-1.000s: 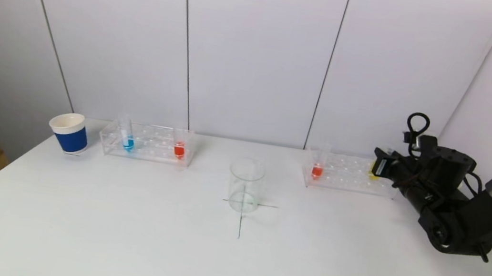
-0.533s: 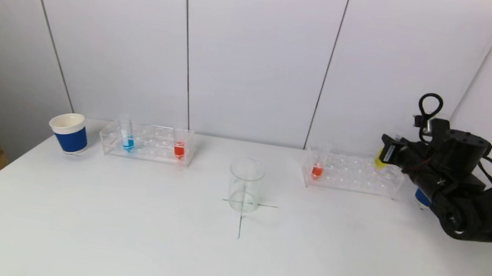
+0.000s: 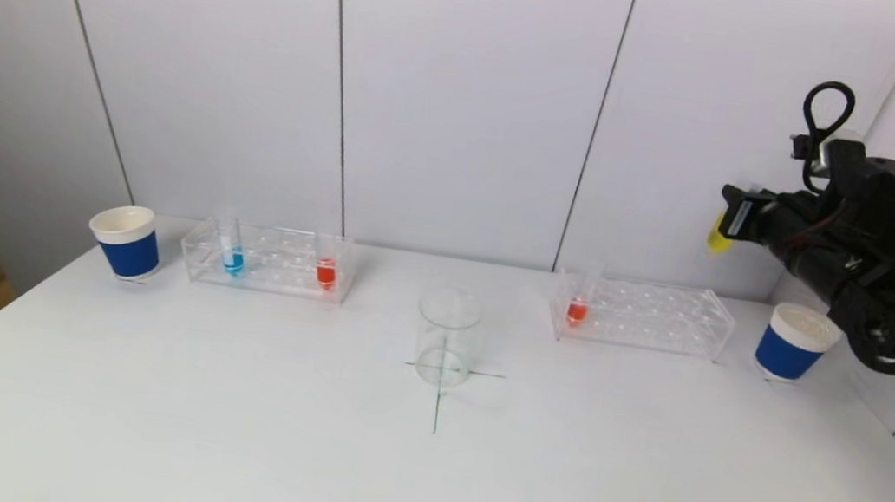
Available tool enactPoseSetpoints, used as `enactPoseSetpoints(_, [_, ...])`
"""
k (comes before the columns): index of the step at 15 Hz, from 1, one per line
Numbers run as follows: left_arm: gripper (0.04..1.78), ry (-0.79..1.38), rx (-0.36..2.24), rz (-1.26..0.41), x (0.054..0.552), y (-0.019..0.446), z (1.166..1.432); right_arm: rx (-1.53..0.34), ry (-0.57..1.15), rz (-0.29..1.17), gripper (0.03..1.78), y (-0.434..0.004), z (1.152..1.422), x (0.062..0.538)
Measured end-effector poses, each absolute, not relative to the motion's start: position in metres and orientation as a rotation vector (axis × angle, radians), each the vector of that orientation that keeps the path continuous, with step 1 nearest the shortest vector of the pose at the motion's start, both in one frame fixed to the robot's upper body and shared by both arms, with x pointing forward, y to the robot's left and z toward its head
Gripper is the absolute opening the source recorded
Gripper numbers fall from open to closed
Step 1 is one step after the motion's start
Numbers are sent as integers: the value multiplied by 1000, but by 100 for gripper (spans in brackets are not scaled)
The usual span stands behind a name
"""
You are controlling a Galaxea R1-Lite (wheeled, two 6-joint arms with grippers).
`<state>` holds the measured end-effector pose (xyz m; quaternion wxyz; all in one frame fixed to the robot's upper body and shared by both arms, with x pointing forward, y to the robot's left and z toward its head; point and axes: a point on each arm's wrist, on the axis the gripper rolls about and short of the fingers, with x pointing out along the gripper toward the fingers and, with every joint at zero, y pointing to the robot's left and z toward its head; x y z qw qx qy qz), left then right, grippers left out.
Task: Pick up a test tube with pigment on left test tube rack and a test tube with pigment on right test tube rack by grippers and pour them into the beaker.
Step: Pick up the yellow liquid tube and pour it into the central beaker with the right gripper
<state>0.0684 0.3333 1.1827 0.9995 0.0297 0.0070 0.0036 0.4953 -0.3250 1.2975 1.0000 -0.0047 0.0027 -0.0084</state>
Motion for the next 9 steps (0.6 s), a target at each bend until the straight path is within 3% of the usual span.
enactPoseSetpoints(9, [176, 14, 59, 7, 68, 333, 1183, -185, -102, 94, 46, -284, 1389, 484])
